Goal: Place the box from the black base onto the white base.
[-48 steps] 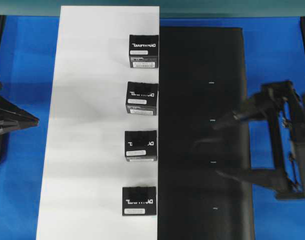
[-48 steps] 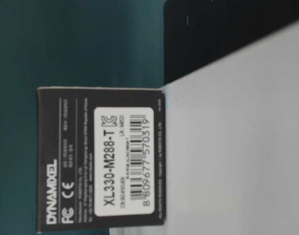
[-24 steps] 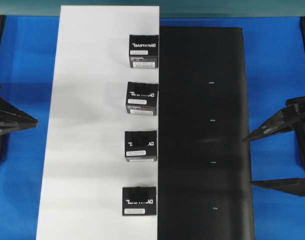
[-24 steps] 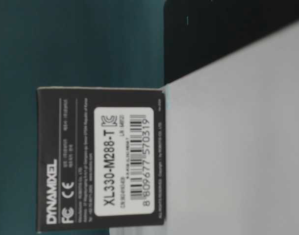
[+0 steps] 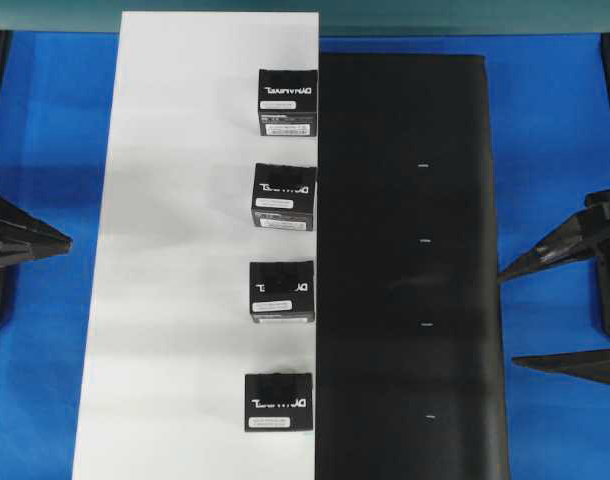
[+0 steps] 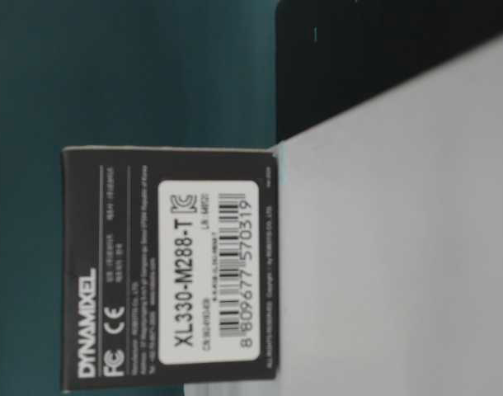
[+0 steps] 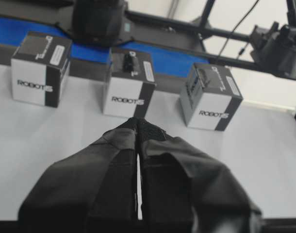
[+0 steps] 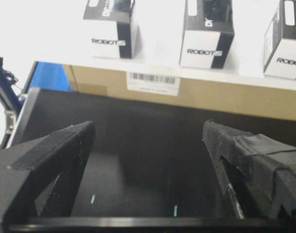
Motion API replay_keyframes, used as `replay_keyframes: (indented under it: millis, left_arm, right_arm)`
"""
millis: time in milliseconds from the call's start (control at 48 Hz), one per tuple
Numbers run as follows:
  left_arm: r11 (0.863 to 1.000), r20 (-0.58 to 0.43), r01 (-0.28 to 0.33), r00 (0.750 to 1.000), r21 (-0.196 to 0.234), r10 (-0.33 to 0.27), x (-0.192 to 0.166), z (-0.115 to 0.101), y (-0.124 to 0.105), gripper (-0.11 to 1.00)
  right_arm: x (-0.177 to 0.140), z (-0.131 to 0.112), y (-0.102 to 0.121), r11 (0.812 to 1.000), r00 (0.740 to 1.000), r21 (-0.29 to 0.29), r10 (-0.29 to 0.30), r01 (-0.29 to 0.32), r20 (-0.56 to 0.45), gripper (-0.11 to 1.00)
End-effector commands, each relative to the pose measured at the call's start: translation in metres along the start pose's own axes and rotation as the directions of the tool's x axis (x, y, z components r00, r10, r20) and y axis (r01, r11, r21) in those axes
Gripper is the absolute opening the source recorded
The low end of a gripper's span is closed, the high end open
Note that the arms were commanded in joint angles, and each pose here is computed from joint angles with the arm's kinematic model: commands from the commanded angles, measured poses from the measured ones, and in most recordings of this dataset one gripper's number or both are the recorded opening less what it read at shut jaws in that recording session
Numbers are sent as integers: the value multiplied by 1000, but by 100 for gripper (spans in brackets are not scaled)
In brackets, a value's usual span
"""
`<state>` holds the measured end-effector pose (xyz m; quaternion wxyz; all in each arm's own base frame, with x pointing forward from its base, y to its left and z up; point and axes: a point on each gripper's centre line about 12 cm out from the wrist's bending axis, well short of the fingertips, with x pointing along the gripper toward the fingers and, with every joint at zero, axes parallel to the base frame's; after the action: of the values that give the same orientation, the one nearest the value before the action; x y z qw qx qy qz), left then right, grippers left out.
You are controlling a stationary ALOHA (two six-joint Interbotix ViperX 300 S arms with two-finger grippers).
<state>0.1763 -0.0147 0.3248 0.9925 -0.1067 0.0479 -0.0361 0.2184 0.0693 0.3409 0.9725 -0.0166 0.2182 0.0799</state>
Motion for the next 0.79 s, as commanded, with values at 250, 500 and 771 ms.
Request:
replay_keyframes:
  millis: [250,500,771]
  left_arm:
    - [1000,28,7,1000,3,-7,0,12,-3,-2]
    - [1000,30,8,1000,3,-8,-1,12,-3,-2]
    - [1000,28,7,1000,2,-7,-1,12,-3,-2]
  right_arm:
    - [1,-6,2,1000,1000,18,16,-16,-1,98]
    - [3,-4,7,997,997,39,59,-61,57,98]
    - [2,-1,16,986,966,30,155,-164,207,98]
